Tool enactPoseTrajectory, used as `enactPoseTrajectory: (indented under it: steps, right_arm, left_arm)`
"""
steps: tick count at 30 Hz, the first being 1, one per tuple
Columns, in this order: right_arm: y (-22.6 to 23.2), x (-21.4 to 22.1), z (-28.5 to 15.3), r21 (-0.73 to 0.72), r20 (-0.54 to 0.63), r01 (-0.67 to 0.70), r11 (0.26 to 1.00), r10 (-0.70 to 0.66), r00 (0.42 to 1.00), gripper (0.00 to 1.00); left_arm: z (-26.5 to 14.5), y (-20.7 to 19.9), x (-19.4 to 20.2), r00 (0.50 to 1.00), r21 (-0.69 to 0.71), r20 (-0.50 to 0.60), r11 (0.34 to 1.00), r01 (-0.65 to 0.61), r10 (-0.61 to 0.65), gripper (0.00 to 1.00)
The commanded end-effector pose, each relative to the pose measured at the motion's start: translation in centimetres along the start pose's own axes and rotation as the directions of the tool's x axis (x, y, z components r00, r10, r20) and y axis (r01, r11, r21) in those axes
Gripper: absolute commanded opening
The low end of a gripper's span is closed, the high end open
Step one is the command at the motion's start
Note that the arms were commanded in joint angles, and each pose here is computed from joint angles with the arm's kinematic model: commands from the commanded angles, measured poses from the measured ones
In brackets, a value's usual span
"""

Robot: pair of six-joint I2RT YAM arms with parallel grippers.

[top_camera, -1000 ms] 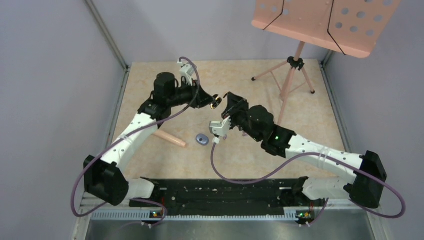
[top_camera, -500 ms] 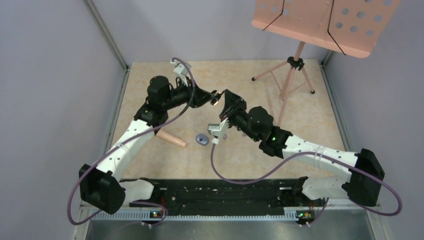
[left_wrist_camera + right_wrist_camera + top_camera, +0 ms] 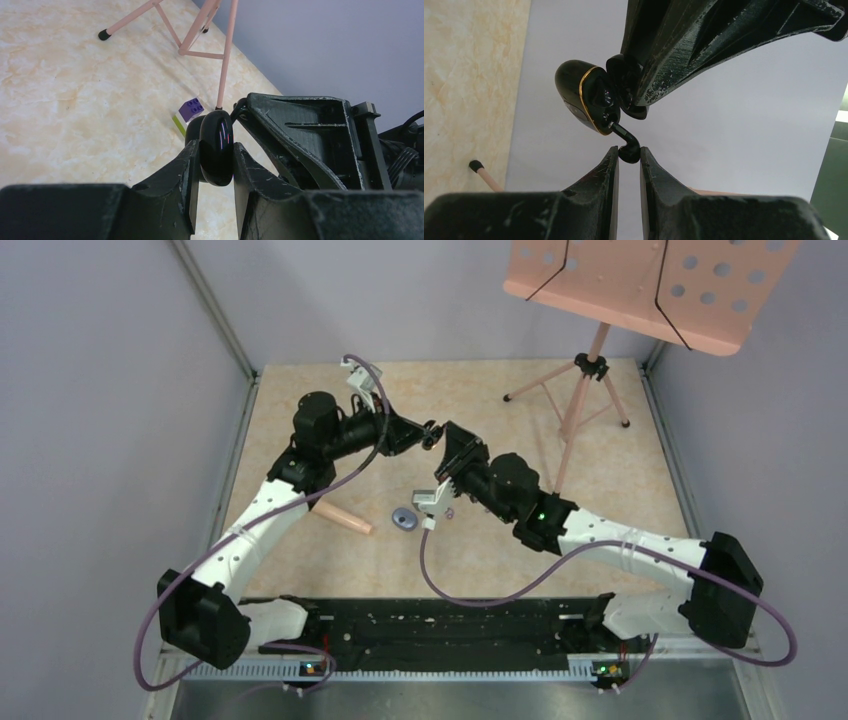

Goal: Insert the wireless bluetooth earbuds into the charging case
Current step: Place the charging case at the center of the board.

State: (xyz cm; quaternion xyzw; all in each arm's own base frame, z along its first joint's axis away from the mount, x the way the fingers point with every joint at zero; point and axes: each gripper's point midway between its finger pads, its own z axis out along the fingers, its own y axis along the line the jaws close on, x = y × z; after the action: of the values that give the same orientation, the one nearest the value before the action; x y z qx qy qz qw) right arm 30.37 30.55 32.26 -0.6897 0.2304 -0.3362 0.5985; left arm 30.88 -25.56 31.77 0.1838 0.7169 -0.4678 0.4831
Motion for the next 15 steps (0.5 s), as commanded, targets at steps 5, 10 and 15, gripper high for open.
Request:
enactPoseTrajectory:
  steps: [5,10,15]
  right_arm:
    - [-1.1,-0.5,0.7,0.024,-0.008,0.034,0.999,-0.034,0.999,0.0]
    - [-1.0,-0.5,0.9,0.021,-0.011,0.054,0.998,-0.054,0.998,0.0]
    - [-1.6,-0.1,1.2,0.038,-0.037,0.057,0.998,-0.055,0.998,0.0]
  left_arm:
    - [0.1,-2.1,-2.0,0.998,0.091,0.036,0.995,-0.05,0.046,0.0]
    - [0.0,-2.2,-2.1,0.999,0.096,0.019,0.994,-0.045,0.044,0.0]
    - [0.2,-1.2,-2.1,1.0,0.094,-0.022,0.995,0.024,-0.022,0.0]
